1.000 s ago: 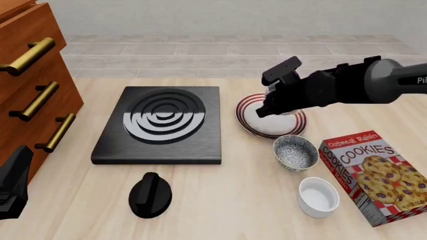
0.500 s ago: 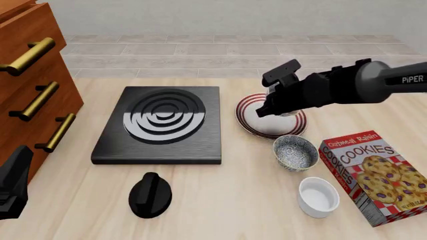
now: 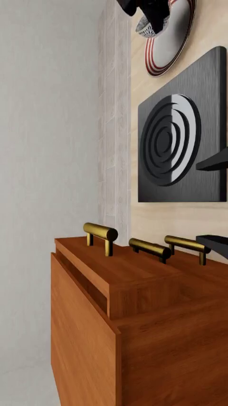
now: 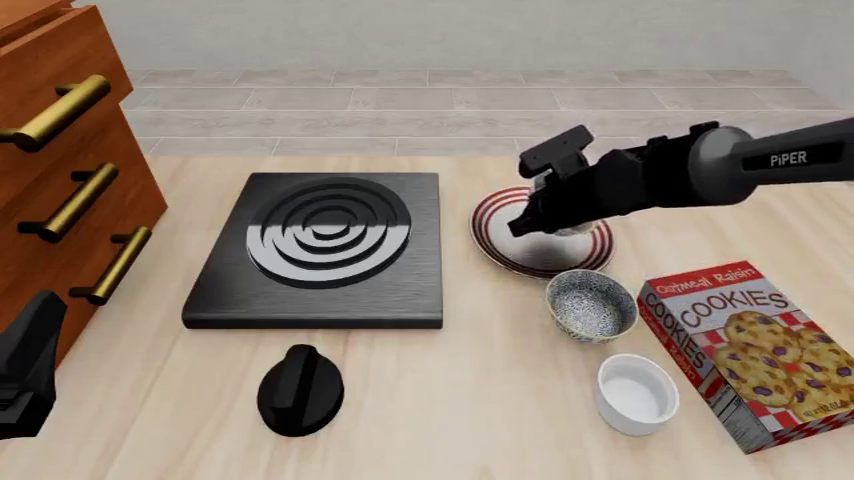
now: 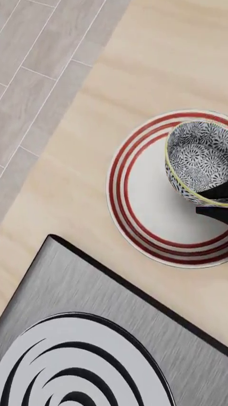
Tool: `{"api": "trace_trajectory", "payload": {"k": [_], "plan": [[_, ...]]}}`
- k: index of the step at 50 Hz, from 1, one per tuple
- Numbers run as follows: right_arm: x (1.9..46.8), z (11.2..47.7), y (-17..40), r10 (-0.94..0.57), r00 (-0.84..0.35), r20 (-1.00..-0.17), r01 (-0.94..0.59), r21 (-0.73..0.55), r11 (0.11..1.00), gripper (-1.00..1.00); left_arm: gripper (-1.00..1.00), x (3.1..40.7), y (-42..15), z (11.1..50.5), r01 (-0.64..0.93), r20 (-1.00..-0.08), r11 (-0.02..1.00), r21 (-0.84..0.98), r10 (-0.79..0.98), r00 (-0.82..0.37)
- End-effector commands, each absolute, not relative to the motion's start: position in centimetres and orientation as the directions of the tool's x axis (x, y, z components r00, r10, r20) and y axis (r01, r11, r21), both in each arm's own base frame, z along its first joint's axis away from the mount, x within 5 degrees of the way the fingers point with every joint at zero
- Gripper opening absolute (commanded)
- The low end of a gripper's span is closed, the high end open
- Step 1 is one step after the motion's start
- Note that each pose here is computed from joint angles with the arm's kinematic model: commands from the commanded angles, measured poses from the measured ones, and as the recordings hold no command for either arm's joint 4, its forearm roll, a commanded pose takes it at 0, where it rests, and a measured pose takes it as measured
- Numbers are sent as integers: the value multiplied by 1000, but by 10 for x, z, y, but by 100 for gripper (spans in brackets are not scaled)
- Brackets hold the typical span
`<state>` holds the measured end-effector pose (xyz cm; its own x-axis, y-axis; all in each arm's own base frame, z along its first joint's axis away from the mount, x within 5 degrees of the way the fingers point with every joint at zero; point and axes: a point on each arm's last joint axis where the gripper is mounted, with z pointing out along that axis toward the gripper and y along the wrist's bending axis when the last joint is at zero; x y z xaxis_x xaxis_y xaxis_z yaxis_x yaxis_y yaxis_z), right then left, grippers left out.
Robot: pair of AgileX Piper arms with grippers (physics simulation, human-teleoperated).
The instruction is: Pick the akita bowl from table center and place it on the plate.
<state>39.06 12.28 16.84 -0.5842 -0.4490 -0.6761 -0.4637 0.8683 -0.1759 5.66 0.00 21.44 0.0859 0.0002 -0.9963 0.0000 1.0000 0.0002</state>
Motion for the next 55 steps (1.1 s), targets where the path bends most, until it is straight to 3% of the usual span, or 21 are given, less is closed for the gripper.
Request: {"api": "trace_trajectory", "payload": {"k": [1, 39, 40, 55], "plan": [[395, 157, 126, -456, -587, -669, -470, -177, 865, -100, 100, 57, 0, 214, 0, -996, 1000, 0, 0, 86], [394, 124, 136, -462, -611, -642, -485, -157, 860, -100, 100, 57, 0, 214, 0, -996, 1000, 0, 0, 86], [398, 130, 129, -460, -597, -657, -475, -172, 863, 100, 100, 57, 0, 214, 0, -996, 1000, 0, 0, 86], [394, 129, 130, -485, -596, -640, -495, -182, 850, 100, 100, 57, 0, 214, 0, -996, 1000, 0, 0, 86]]}}
